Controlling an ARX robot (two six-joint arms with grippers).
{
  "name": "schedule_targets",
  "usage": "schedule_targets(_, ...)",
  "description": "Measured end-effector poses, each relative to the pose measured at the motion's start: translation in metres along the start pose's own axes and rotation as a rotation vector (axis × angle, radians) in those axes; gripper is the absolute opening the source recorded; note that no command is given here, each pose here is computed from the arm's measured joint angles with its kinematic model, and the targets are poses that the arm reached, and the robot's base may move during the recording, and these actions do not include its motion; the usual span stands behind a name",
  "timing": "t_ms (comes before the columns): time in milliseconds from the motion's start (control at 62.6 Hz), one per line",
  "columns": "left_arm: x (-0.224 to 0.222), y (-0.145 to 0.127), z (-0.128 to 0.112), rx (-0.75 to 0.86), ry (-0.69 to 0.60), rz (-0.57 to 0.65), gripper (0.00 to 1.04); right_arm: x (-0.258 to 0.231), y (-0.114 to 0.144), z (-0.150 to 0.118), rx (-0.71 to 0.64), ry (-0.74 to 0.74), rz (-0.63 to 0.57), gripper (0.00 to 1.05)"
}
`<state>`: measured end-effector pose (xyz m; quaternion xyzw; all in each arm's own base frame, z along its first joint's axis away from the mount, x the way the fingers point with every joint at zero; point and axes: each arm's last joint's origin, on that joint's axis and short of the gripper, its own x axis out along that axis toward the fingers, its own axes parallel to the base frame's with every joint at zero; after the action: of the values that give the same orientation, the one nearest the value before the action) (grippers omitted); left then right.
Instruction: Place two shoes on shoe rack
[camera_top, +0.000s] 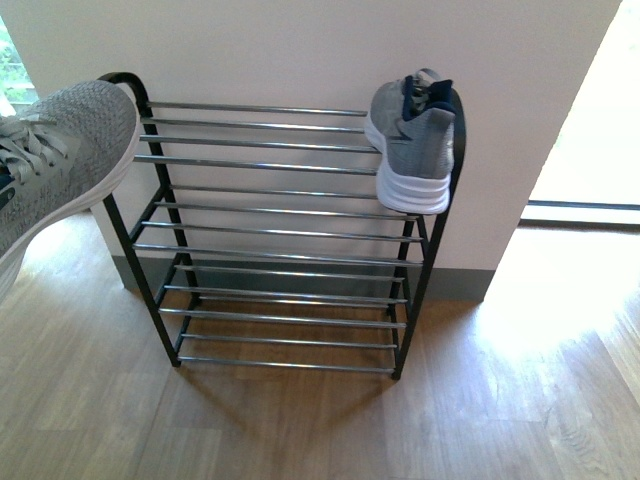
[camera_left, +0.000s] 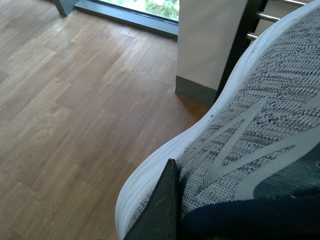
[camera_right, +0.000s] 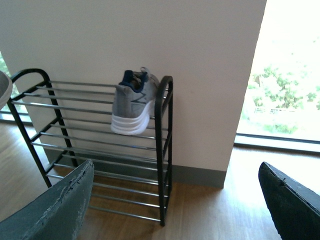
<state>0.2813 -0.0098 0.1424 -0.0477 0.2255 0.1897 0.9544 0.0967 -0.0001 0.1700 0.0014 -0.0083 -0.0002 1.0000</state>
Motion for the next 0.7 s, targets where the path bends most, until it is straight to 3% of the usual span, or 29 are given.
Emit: schedule_targets(703, -0.0002, -0.0006, 0.0, 0.001, 0.0, -0.002, 0.01, 0.0, -0.0001, -0.0002, 0.0, 0.001, -0.004, 0.96)
